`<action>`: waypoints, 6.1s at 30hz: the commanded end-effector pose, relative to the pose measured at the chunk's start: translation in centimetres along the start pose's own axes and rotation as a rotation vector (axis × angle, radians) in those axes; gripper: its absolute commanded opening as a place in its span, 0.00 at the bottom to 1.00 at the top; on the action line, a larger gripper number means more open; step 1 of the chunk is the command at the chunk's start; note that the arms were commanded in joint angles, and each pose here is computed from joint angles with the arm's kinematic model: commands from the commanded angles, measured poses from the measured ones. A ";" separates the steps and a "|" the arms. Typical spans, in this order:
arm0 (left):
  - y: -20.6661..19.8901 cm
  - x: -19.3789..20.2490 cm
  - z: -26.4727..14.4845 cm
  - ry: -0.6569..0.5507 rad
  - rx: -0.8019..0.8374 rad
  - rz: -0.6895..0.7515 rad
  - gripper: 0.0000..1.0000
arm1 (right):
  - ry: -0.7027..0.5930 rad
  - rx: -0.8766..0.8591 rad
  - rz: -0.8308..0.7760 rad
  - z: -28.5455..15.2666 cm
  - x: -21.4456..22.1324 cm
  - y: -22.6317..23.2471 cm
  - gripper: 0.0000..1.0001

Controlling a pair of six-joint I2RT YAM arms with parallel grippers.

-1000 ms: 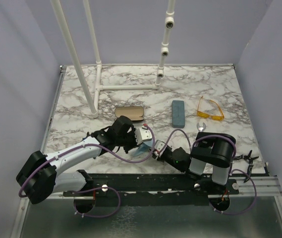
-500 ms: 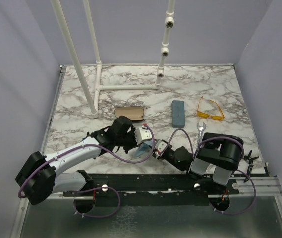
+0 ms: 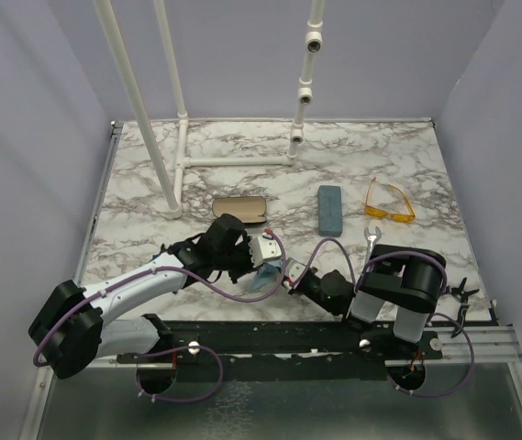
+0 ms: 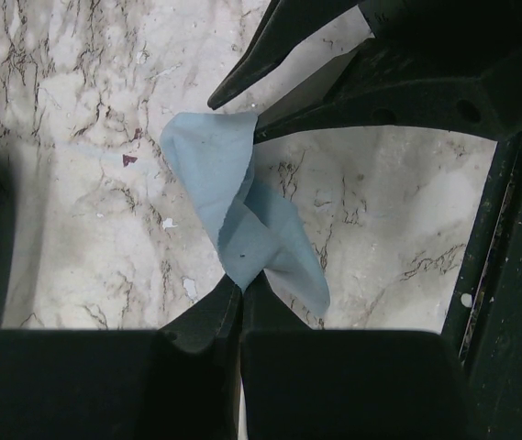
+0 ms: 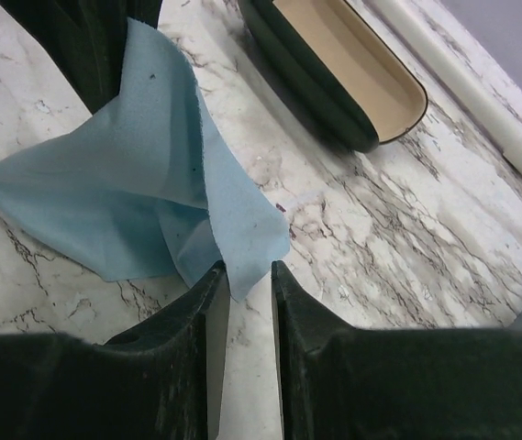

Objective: Organize the sunglasses
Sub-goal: Fold the glasses cleaning cloth at the center of the board.

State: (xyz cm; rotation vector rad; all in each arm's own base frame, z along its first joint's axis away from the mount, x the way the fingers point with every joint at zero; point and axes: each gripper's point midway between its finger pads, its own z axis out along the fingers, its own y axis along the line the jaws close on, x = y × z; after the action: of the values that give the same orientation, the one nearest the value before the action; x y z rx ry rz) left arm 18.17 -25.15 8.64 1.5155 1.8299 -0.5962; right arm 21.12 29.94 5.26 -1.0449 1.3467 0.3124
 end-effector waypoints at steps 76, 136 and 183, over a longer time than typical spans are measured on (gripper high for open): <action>-6.2 7.6 -3.8 0.318 0.256 0.371 0.00 | 0.324 -0.781 0.283 -4.5 -5.2 10.8 0.01; -1.9 10.0 -3.4 0.548 0.200 0.005 0.00 | 0.189 -0.565 0.451 -2.6 -3.9 6.3 0.26; -0.3 9.4 -2.2 0.458 0.236 -0.095 0.00 | 0.389 -0.158 0.590 -0.3 0.6 5.2 0.57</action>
State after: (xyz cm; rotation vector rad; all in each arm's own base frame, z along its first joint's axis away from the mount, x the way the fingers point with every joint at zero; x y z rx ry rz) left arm 16.81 -16.70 2.71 1.8508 2.3000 -0.4961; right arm 16.79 31.61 2.56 -0.8299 2.0089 0.7250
